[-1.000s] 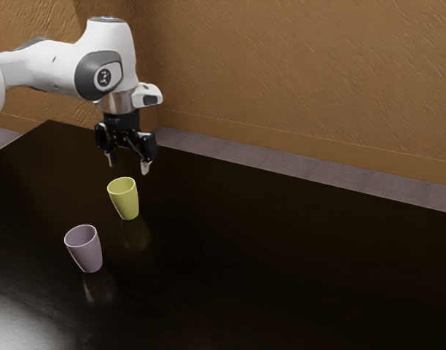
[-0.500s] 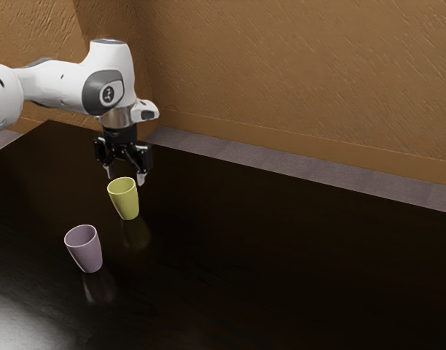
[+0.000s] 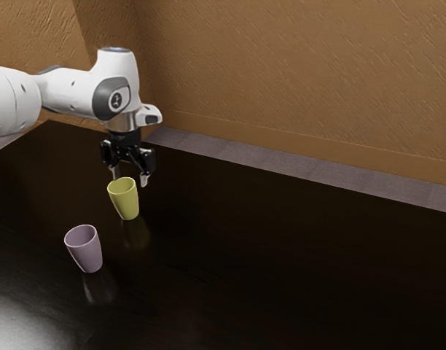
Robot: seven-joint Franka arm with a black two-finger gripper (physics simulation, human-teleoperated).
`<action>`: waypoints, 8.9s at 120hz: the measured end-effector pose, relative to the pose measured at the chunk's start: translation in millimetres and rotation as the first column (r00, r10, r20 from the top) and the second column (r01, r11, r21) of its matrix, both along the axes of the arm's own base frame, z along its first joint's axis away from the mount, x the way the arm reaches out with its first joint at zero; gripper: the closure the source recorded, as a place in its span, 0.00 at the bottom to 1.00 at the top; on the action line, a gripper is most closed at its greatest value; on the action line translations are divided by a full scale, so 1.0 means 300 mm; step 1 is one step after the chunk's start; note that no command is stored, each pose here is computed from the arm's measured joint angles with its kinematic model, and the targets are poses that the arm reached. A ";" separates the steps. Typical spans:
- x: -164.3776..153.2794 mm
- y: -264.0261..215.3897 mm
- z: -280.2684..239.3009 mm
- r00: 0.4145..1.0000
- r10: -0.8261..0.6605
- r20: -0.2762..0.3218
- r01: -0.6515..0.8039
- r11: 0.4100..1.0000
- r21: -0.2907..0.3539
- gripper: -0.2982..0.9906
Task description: Place the left cup onto the right cup
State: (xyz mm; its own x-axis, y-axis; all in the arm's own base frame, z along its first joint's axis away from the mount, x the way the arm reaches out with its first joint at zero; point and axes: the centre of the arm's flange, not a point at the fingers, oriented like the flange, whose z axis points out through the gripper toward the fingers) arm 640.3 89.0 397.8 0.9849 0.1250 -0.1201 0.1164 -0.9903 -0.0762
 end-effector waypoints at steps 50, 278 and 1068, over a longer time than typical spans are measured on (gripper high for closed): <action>0.035 0.069 -0.070 1.000 0.001 -0.017 -0.001 1.000 -0.004 0.33; 0.131 0.163 -0.263 0.997 -0.054 -0.055 0.053 0.998 -0.021 0.53; -0.444 0.018 -0.064 0.989 0.098 -0.110 -0.096 0.995 0.027 0.38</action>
State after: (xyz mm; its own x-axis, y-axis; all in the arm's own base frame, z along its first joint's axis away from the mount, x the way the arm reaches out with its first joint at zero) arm 507.3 94.4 378.4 0.9486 0.2231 -0.2245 0.2015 -0.9727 -0.1152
